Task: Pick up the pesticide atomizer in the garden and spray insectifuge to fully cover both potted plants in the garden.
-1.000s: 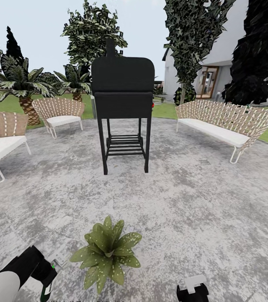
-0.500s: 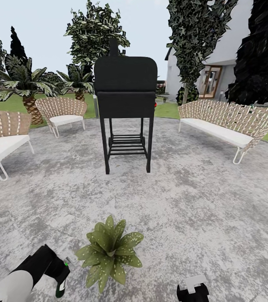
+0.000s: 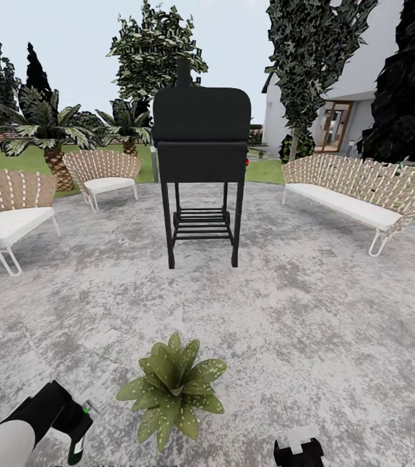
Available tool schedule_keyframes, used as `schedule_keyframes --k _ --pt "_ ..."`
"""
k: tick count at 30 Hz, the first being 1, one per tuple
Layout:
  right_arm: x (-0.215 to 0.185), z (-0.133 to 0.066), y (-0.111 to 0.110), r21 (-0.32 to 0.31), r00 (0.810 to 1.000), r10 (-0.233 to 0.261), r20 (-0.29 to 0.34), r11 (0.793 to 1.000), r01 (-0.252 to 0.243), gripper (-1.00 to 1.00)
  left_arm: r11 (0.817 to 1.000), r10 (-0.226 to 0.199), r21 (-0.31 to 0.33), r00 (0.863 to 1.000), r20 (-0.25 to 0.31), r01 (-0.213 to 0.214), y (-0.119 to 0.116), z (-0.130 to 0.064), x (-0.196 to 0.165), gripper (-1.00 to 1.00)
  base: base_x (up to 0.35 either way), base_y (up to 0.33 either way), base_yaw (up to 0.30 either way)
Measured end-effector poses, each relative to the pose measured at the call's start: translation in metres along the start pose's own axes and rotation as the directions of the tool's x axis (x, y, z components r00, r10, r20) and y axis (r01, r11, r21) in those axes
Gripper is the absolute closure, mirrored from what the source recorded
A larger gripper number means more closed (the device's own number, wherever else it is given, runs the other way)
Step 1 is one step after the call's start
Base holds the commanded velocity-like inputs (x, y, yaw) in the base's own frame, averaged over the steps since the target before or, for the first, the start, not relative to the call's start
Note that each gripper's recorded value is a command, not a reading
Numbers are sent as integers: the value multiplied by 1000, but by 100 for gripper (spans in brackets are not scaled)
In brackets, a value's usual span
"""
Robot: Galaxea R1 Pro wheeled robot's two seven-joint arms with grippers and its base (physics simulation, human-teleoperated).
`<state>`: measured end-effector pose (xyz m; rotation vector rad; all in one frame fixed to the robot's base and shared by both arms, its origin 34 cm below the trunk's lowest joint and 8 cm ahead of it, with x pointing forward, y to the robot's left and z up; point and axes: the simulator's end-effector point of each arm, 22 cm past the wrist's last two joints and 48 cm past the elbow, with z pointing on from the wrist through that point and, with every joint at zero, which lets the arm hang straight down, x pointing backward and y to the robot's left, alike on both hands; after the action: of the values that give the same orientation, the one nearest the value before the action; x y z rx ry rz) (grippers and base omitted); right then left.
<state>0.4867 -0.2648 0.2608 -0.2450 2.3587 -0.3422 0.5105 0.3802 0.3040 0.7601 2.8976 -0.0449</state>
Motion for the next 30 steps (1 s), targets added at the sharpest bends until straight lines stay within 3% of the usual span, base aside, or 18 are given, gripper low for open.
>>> schedule_keyframes --k 10,20,30 --pt "0 0 0 0 1000 0 0 1000 0 -100 1000 6 6 1000 3 -6 -7 2 -5 100 5 -11 182" --pt "0 0 0 1 1000 0 0 1000 0 -100 1000 4 3 1000 11 -4 -6 1 -9 100 -14 -251 7" --pt "0 0 0 0 1000 0 0 1000 0 -100 1000 -1 6 1000 14 0 -6 0 -10 100 -103 -104 220"
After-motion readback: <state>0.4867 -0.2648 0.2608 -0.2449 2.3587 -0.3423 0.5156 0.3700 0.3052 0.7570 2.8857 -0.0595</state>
